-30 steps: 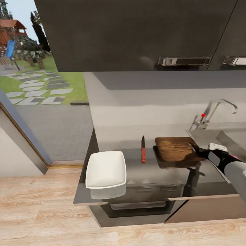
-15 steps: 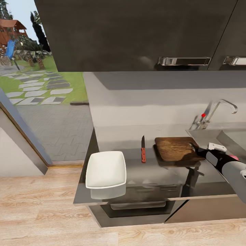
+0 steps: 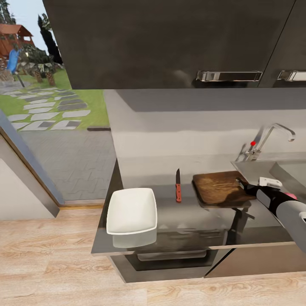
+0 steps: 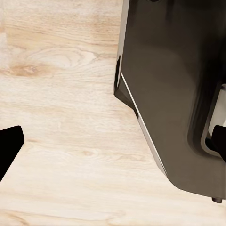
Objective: In the kitchen, take the Vidalia onion out of the sink, dice it on the chopping board with the paring knife, put the diced onion into the bowl on the countertop, then place both the paring knife and the chopping board into the sink.
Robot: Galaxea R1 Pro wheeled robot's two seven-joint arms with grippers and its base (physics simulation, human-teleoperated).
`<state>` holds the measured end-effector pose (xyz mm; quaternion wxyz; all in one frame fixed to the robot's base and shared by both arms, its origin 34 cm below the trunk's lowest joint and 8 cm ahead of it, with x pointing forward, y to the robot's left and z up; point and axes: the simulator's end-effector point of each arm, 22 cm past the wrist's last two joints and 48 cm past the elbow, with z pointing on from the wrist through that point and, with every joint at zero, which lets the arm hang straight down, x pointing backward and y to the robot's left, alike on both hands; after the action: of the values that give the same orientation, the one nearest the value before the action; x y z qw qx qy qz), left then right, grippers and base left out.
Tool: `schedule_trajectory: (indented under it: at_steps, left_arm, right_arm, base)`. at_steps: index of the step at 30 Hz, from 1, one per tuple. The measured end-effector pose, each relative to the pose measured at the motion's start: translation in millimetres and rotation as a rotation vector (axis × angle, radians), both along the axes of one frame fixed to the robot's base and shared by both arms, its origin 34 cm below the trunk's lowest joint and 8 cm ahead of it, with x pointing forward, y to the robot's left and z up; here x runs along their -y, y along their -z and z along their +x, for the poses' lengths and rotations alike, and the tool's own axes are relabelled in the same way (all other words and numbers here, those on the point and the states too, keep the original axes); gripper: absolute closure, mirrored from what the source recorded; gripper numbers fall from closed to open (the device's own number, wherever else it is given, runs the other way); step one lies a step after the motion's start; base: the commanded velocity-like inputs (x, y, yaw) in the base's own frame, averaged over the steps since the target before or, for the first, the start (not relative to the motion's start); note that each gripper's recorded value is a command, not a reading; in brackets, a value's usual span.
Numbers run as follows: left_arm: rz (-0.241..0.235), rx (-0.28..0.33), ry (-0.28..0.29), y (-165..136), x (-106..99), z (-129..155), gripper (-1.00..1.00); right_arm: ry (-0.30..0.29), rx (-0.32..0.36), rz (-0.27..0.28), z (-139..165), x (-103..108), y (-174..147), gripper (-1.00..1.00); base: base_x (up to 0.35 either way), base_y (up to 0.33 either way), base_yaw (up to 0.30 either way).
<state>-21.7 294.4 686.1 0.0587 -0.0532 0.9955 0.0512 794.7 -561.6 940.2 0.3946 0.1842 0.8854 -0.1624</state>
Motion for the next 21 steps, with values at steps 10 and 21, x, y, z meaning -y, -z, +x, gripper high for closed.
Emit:
schedule_trajectory:
  at_steps: [10,21]
  left_arm:
    - [0.0,0.001,0.001,0.1,0.0,0.5,-1.0]
    - [-0.001,0.001,0.0,0.1,0.5,0.5,-1.0]
  right_arm:
    - [-0.033,-0.015,-0.021,0.9,-1.6,0.1,1.0]
    - [-0.051,-0.018,-0.009,1.8,-7.7,3.5,1.0]
  base:
    - [0.0,0.0,0.0]
    - [0.0,0.0,0.0]
